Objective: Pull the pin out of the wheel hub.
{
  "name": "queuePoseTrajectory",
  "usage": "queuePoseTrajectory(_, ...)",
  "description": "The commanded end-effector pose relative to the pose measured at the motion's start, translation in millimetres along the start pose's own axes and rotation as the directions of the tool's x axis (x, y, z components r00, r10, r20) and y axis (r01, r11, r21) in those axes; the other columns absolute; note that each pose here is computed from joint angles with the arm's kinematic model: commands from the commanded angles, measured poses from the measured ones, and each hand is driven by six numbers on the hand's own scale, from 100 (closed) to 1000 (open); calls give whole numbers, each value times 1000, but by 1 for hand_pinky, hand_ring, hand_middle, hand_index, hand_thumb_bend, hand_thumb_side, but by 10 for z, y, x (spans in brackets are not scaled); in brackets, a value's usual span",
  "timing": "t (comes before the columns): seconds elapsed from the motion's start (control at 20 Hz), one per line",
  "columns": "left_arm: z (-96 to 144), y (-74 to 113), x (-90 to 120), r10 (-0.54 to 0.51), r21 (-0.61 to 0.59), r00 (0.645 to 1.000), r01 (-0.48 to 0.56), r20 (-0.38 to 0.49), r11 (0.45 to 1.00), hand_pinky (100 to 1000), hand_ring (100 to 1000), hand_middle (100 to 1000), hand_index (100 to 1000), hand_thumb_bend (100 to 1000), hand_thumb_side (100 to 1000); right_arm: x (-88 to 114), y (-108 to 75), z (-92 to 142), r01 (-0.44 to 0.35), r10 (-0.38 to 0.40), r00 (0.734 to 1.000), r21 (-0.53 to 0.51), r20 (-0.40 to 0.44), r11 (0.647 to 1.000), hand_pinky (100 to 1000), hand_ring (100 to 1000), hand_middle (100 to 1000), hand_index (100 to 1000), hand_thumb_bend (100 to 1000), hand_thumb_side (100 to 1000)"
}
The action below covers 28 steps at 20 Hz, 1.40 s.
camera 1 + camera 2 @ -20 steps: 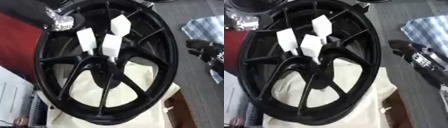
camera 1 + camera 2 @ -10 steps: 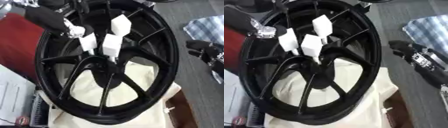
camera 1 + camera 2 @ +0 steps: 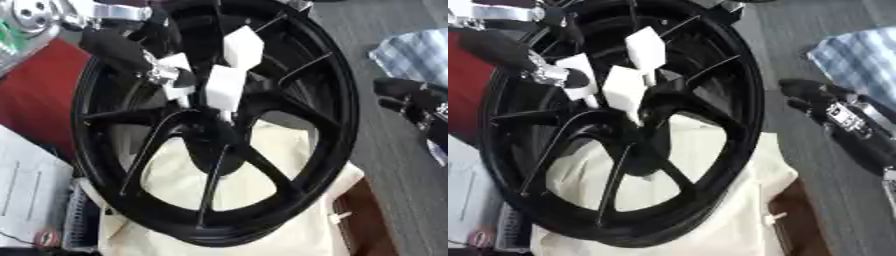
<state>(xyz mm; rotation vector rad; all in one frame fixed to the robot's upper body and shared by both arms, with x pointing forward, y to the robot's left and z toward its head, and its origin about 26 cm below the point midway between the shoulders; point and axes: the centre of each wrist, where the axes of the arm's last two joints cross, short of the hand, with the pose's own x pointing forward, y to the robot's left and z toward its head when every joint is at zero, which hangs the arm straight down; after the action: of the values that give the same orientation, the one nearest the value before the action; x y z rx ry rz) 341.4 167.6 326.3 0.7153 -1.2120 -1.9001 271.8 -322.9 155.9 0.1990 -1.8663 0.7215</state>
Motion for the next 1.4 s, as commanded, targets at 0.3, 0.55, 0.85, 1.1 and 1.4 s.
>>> queuePoseTrajectory(0.3,-51,23,-43,32,-76,996,-38,-80,996,905,854,753,849,553,826,79,-16,-17,-25,25,1000,11,13,1000,1000,998,917,797,100,760)
queuePoseTrajectory(0.55,-59,83,3,22,-49,997,-26,-80,998,880,797,669,786,425,679,74,-7,-20,-20,20,1000,11,7,1000,1000,998,917,797,100,766)
queuePoseTrajectory(0.85,39,143,102,-7,-8,997,7,-75,1000,855,730,569,701,454,601,65,1,-15,-19,19,1000,7,-1,1000,1000,998,916,797,100,767)
queuePoseTrajectory(1.1,-8,64,68,-40,-28,994,38,-99,999,852,730,555,685,493,599,69,0,-22,-18,18,1000,7,1,1000,1000,999,916,797,100,767)
queuePoseTrajectory(1.4,-49,49,31,-39,-36,993,36,-111,999,839,699,503,639,368,477,59,7,-14,-15,15,1000,5,0,1000,1000,999,916,797,100,769)
